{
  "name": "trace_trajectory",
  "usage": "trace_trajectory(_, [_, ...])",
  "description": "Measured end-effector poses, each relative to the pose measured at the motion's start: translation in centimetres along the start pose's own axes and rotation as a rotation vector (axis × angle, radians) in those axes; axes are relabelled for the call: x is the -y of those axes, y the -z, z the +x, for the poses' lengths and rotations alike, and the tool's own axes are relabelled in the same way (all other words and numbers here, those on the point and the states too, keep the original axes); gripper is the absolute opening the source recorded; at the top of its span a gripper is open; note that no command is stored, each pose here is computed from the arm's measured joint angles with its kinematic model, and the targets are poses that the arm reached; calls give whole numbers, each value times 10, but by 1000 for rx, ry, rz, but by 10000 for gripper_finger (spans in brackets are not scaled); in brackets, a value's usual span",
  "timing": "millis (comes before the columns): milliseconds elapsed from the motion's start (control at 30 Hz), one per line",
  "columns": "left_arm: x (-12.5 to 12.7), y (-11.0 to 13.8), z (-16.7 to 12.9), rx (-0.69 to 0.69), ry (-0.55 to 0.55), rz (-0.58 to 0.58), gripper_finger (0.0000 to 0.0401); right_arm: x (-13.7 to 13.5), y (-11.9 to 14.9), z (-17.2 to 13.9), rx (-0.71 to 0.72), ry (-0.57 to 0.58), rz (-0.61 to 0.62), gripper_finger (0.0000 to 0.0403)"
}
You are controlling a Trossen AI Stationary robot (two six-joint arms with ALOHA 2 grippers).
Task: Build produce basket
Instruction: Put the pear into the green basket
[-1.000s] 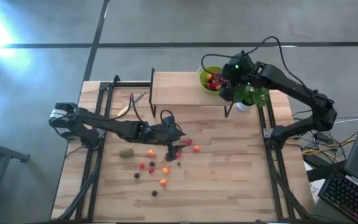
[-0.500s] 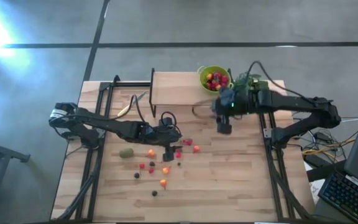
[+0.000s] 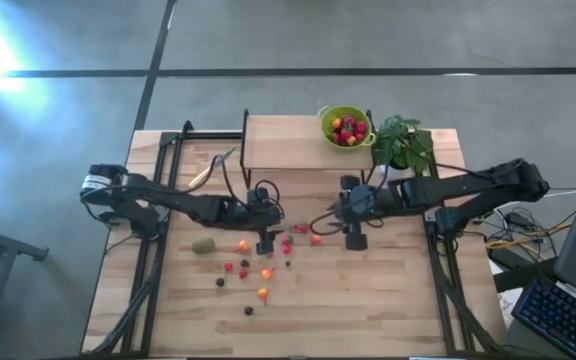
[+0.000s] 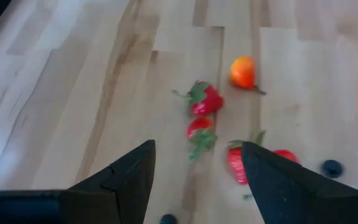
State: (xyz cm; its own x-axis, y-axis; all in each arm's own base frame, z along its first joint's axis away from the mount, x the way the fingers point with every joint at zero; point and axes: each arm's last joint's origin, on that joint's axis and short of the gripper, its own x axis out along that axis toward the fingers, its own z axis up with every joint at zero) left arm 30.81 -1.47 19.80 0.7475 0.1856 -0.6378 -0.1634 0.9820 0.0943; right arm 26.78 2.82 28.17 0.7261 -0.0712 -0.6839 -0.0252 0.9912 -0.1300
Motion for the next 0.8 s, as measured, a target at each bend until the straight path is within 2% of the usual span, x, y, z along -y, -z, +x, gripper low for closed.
trace_trajectory(167, [-6,3,2,1,-16,-19,243,-3,23,20,20,1,38,185])
trace_trajectory(400, [-6,-7,0,38,-13,-29,243,-11,50,50,54,-10,92,211])
trace_trajectory(800, [-6,-9,0,44,-10,-30,243,-21,73,98,-44,-15,88,263])
